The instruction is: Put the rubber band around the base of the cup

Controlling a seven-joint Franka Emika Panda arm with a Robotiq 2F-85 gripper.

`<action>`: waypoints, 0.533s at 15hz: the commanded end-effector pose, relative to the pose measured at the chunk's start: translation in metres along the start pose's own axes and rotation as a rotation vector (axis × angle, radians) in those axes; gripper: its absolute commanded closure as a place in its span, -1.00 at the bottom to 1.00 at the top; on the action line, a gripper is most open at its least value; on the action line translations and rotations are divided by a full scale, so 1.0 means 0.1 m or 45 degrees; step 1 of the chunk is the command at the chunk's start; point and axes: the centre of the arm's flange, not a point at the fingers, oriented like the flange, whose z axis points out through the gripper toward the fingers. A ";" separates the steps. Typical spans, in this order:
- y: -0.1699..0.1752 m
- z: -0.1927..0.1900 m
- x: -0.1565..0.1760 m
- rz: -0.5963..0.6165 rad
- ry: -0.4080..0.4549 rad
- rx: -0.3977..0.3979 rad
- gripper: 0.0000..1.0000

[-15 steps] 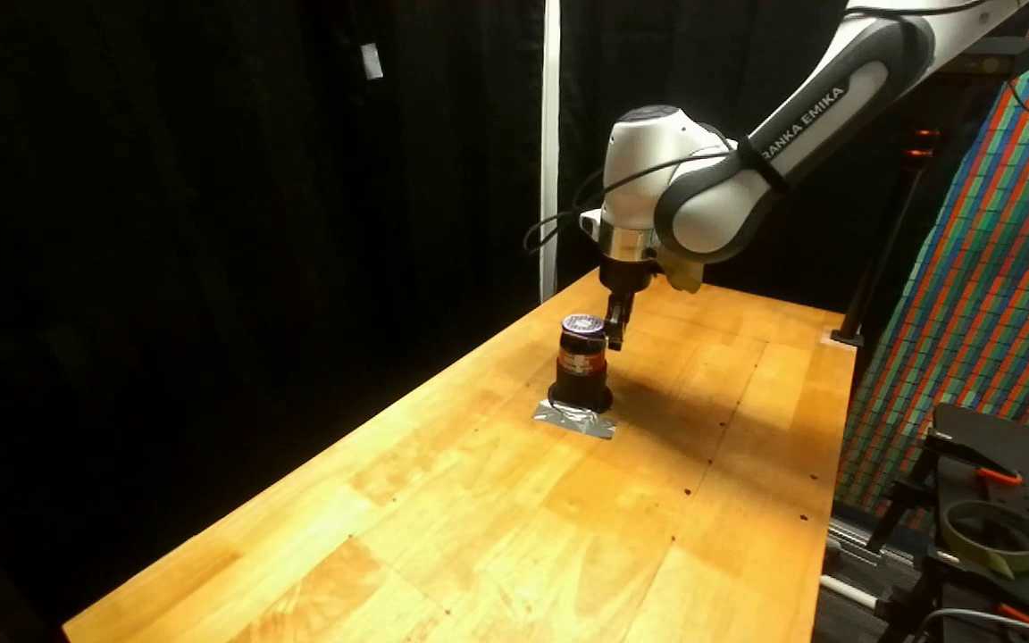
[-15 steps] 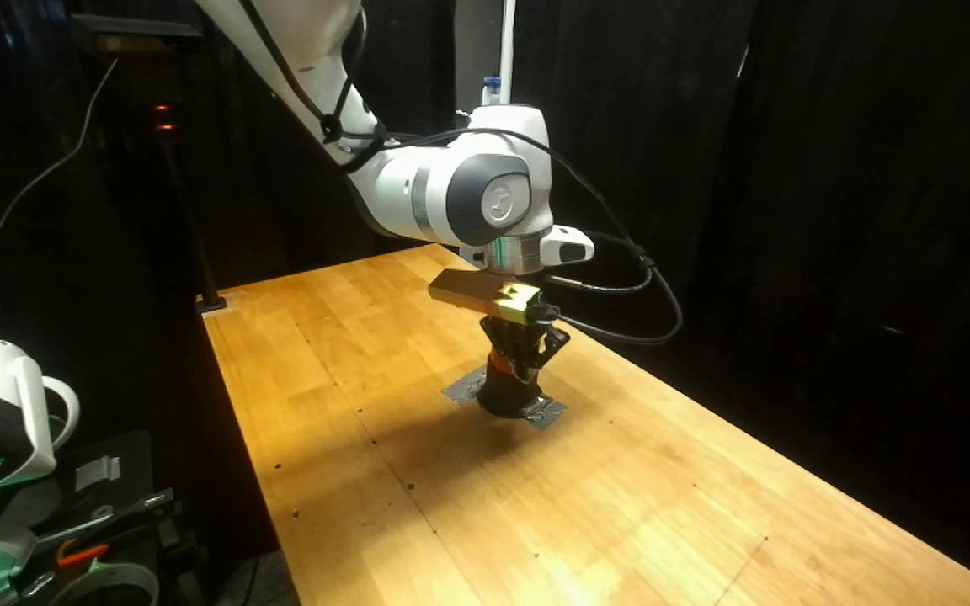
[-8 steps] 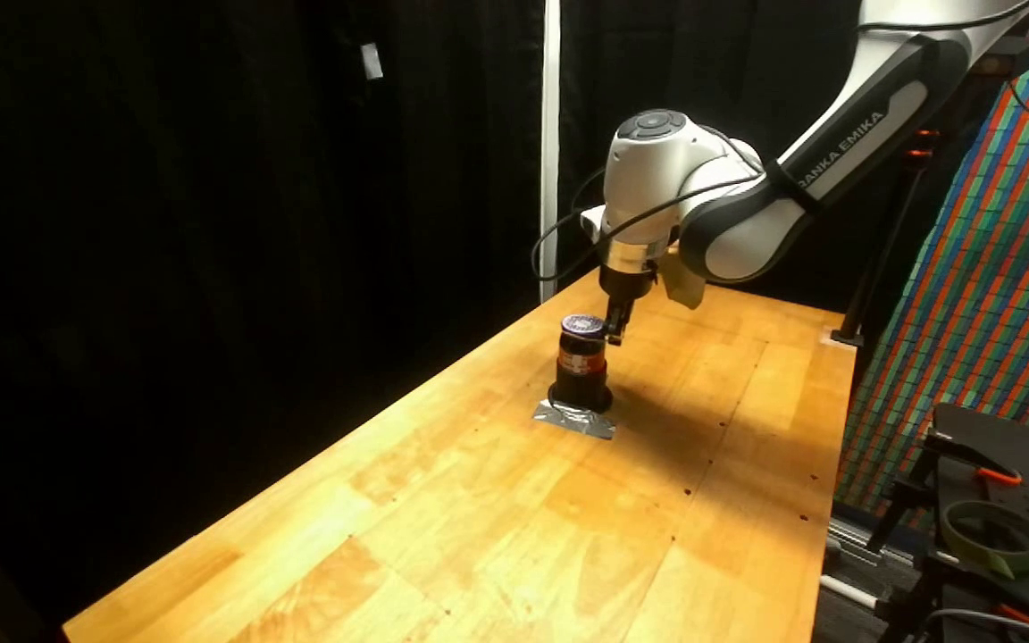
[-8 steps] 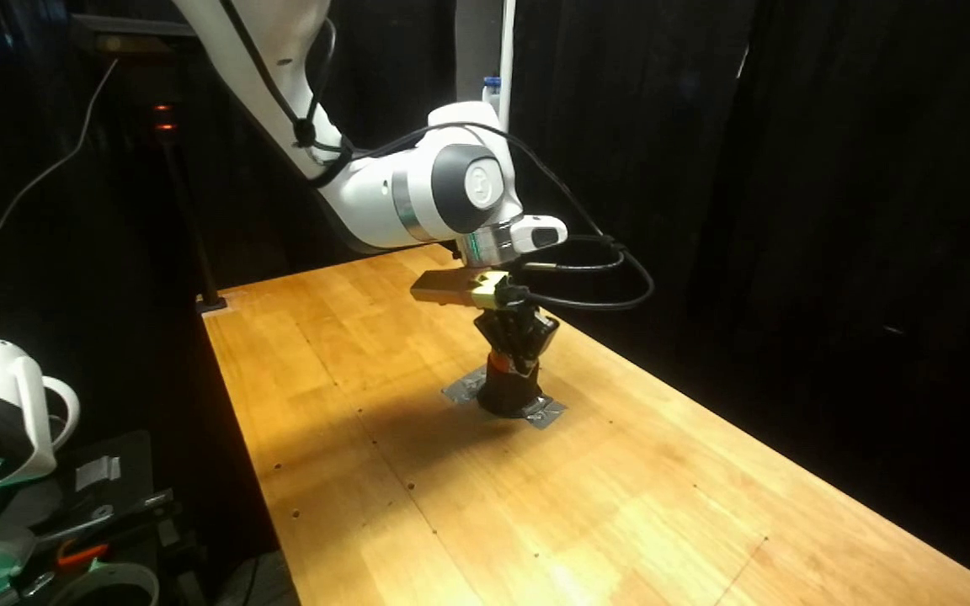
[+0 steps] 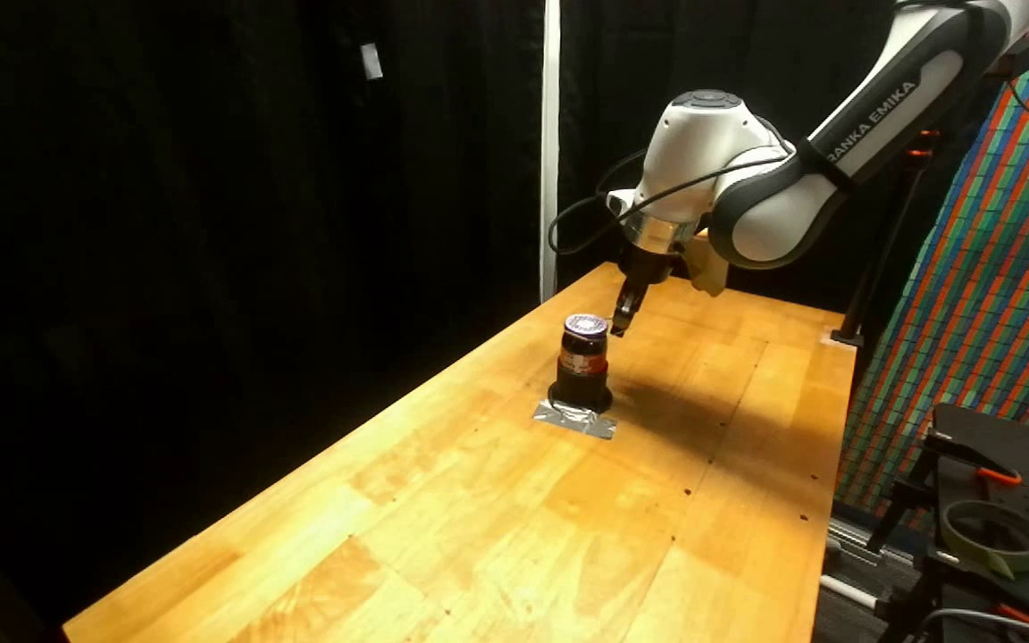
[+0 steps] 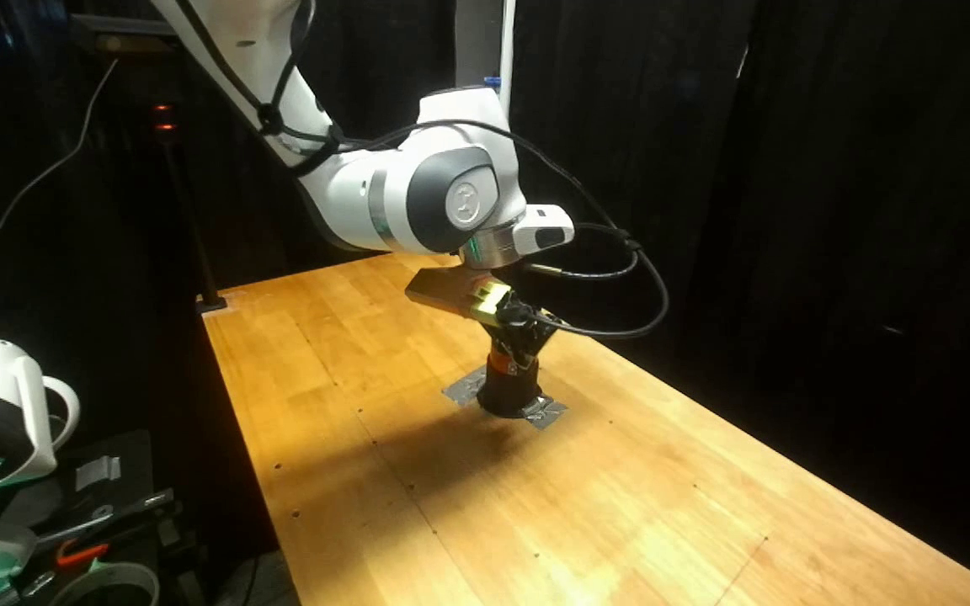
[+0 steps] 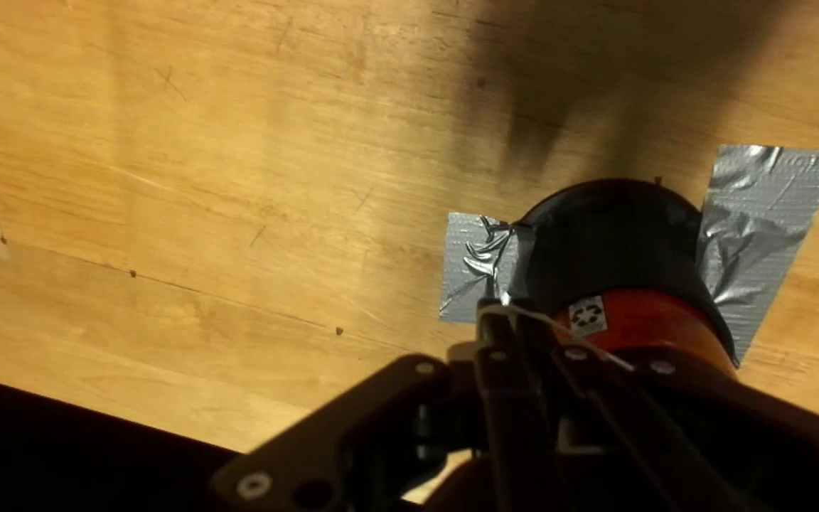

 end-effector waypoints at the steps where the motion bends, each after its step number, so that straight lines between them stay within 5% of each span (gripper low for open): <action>1: 0.17 -0.20 -0.35 -0.060 0.143 0.146 0.83; 8: 0.13 -0.22 -0.64 -0.190 0.352 0.338 0.81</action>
